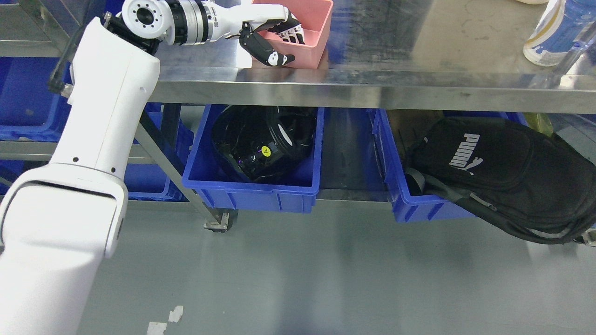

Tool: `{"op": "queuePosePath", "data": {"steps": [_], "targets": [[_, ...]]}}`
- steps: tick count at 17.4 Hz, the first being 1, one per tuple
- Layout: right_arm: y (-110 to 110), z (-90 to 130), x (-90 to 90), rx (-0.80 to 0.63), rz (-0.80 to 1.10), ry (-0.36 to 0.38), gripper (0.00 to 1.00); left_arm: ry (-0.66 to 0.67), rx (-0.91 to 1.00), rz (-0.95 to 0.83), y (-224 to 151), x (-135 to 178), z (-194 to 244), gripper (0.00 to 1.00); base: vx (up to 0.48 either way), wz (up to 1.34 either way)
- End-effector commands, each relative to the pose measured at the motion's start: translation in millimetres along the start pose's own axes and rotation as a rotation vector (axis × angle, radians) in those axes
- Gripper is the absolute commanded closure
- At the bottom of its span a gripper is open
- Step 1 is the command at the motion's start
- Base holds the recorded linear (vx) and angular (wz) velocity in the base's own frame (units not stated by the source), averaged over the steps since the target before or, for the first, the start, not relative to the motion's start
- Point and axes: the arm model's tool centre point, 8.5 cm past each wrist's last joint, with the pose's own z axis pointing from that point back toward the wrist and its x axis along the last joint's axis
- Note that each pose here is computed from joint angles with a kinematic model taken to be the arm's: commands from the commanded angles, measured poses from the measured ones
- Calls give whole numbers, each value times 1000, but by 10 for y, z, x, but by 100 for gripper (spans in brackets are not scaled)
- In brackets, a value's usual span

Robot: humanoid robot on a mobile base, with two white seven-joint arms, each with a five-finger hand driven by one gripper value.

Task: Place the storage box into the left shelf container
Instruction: 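Lift the pink box off the table with the left hand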

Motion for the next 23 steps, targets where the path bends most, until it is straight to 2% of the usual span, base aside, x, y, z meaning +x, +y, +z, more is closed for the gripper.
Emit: {"op": "queuePosePath", "data": {"steps": [1,3,7,11,15,19,22,23], "targets": [[-114,-7,101,-18,-4,-24,0,-228,276,178,239,-56,300,100,-11,72],[-113,-7,101,-17,-4,-24,0,-287,390,169,368,-20,450,99,-9,52],[-113,-7,101,-17,-4,-24,0,-526,554,244,586,208,696,99,-2,-16],[-113,-7,101,-17,-4,-24,0,-647,678,243,745,300,1039,99,9,-39],[-113,-7,101,-17,-4,-24,0,-764,827,284,823,265,1379,99,0,0],[-113,-7,101,-17,-4,-24,0,-772,875,331,551,34,1360,99,-5,28],[-114,-7,101,-18,-4,-24,0,-740,1187,409,540,-190,1499,98,-67,252],[-114,-7,101,-18,-4,-24,0,-714,1215,423,450,-235,1408,98,-92,382]]}}
